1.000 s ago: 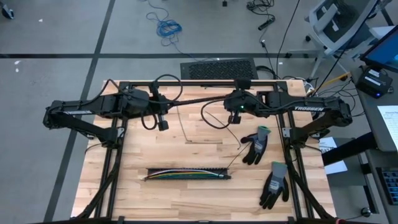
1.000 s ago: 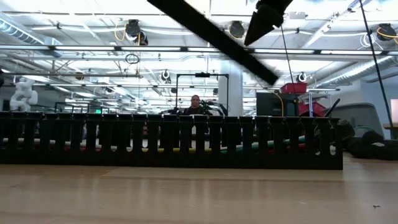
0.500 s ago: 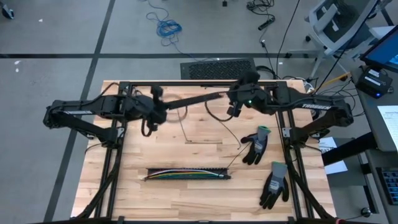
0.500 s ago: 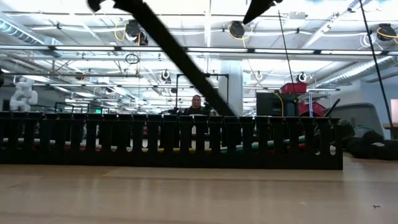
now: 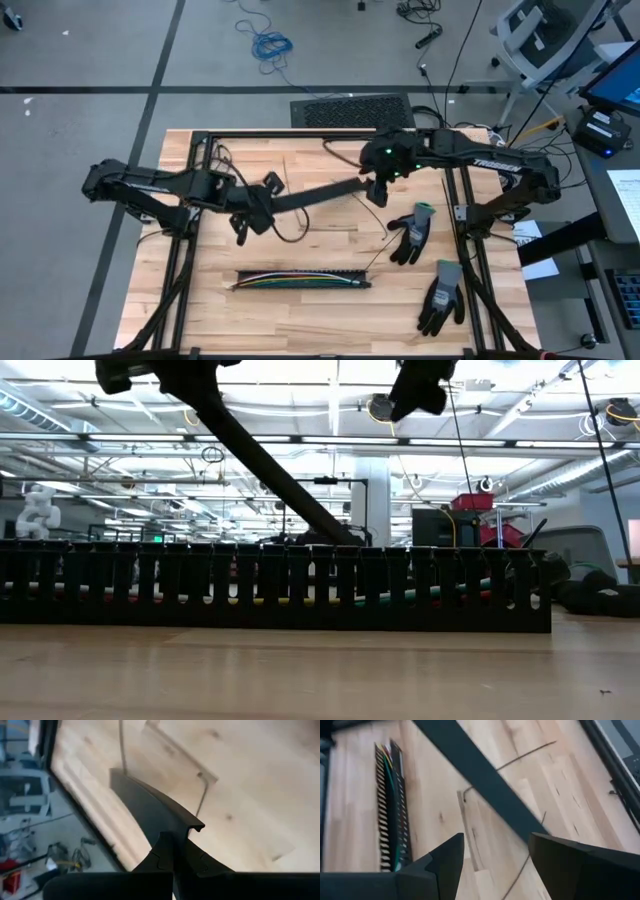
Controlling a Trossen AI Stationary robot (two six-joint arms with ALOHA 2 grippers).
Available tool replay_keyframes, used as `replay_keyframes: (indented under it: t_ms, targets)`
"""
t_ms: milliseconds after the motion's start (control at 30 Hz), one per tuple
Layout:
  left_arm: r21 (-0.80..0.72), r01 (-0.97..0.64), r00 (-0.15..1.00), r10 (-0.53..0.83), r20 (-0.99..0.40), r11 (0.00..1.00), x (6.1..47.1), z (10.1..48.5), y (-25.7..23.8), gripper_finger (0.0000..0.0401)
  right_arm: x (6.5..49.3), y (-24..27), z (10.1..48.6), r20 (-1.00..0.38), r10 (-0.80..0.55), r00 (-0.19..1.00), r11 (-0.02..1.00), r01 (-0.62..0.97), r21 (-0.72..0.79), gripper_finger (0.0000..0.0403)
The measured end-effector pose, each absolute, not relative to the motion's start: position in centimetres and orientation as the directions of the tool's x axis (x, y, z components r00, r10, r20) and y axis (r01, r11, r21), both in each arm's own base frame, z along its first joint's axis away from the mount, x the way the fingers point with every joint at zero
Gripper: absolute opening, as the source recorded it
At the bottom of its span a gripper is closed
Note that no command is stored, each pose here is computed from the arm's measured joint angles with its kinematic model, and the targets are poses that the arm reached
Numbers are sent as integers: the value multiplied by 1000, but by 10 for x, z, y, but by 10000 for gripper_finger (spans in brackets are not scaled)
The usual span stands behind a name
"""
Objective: Ziptie cables
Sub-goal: Close the black cable duct
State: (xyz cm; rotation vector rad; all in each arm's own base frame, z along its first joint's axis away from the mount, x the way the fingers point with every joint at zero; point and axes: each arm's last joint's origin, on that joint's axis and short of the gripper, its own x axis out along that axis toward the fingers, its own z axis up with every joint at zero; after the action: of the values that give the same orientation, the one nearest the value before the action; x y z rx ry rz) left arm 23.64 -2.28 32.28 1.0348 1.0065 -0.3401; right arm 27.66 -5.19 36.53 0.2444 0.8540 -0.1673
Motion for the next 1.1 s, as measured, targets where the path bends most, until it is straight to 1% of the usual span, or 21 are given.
replay_keyframes:
  t_ms: [100,200,333,433,567,633,700,767,900,967,1033,1100]
  targets:
    - [534,683,523,175,-834,498,246,315,-33,0,292,-53,348,-804,-33,594,973,202,110,210]
    - [533,697,530,156,-833,479,252,310,-42,0,314,-53,321,-856,-9,517,982,165,90,210]
    - [543,701,548,139,-825,463,260,306,-50,0,340,-48,283,-908,23,419,999,34,40,210]
    - [549,696,555,139,-820,463,264,303,-53,0,355,-44,261,-925,38,378,999,-24,31,210]
    - [543,654,565,136,-813,527,268,302,-54,0,367,-41,249,-915,59,399,998,-52,42,210]
    - [539,644,565,137,-814,543,268,302,-54,0,371,-40,249,-898,92,430,996,-52,77,210]
    - [538,642,565,137,-814,547,268,302,-54,0,374,-40,253,-870,143,472,989,-49,136,210]
    - [538,644,565,136,-814,544,267,302,-55,0,374,-40,256,-854,177,488,983,-49,176,211]
    - [538,648,564,135,-815,538,266,302,-58,0,369,-40,259,-851,254,460,966,-87,241,211]
    - [540,649,565,136,-814,536,266,302,-58,0,368,-39,258,-857,253,449,967,-130,218,216]
    - [543,647,568,138,-812,536,266,302,-59,0,372,-39,260,-841,244,484,967,-186,173,225]
    - [546,643,571,139,-809,537,267,302,-59,0,377,-39,263,-822,205,532,973,-204,110,236]
